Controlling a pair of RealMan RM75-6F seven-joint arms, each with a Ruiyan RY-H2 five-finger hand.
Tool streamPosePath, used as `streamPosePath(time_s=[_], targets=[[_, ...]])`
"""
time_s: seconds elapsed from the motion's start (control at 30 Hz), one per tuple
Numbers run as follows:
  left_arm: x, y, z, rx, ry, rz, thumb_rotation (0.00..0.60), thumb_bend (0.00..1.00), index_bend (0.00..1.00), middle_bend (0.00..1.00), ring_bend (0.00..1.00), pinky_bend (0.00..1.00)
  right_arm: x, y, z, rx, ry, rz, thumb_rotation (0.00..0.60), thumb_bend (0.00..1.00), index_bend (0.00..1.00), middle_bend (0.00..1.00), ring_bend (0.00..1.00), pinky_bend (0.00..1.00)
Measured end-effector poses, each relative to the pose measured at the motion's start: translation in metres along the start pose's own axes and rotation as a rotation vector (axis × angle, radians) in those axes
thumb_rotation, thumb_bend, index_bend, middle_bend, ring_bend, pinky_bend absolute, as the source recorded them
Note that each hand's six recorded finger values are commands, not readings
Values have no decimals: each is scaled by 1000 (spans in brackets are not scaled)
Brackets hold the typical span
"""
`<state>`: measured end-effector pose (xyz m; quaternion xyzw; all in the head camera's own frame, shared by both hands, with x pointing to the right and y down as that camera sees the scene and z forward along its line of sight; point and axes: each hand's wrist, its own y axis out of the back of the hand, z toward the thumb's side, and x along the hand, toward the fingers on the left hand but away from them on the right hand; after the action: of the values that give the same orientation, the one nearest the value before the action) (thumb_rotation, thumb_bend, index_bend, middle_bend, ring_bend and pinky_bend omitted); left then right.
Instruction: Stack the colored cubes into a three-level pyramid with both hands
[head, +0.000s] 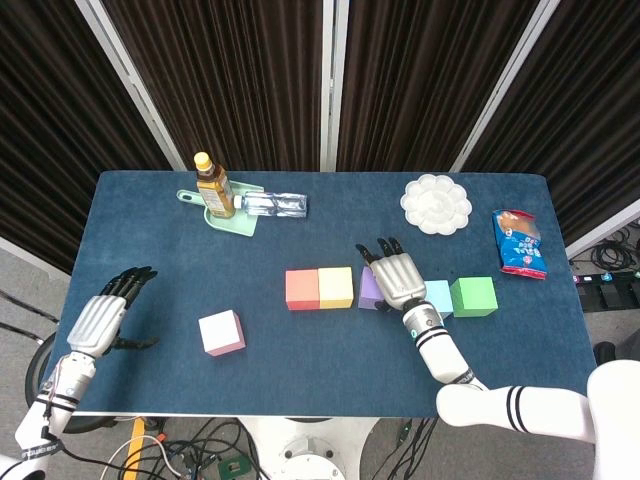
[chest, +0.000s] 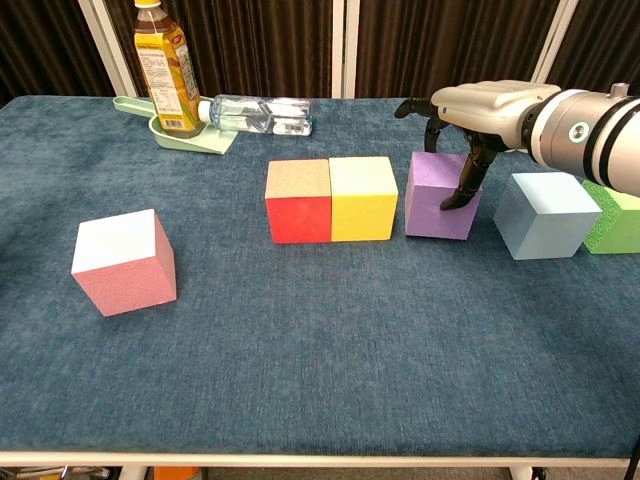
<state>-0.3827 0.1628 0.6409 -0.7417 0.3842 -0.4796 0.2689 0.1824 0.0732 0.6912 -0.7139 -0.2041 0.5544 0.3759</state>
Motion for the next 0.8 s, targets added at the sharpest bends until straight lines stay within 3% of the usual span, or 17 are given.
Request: streamPosePath(time_s=[0.8], targets=[[-1, -1, -3, 4, 7, -9, 600, 0, 99, 50, 0, 107, -8, -6, 8, 12, 36, -23, 600, 101, 0, 455, 0, 0]])
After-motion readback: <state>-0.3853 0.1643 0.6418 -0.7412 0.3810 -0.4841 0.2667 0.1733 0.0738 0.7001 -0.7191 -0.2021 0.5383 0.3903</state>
